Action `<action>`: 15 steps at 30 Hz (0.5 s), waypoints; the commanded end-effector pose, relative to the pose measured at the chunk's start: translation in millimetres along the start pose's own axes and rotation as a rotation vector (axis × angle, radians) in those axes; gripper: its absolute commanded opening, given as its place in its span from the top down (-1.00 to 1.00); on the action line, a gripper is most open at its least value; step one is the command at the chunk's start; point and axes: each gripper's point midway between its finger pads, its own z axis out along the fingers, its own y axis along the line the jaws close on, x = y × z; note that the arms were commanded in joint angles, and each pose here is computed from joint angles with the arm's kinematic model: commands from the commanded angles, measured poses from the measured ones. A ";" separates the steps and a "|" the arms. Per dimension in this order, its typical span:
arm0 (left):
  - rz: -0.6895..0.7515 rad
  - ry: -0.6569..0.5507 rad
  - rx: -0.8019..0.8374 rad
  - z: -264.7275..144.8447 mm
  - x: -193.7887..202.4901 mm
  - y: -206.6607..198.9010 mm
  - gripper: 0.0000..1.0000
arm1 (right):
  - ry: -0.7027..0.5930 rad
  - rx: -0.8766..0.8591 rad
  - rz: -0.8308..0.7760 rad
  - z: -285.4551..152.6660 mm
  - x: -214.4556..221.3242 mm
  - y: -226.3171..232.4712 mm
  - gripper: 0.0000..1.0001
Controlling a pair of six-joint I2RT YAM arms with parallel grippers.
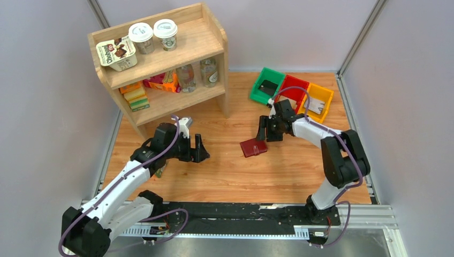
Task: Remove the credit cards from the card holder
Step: Move the card holder to the center of the board.
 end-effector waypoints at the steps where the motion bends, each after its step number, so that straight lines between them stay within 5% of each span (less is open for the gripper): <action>1: 0.011 -0.032 0.014 1.7 -9.5 -5.5 -0.83 | 0.044 -0.108 -0.065 10.2 1.0 23.3 -0.15; 11: 0.006 -0.009 0.010 9.7 -6.4 -3.8 -0.65 | 0.229 -0.330 -0.394 22.9 40.2 112.6 -0.02; 15: -0.001 -0.018 0.014 18.2 -12.5 -4.3 -0.64 | 0.129 -0.243 -0.355 13.3 21.9 113.4 -0.07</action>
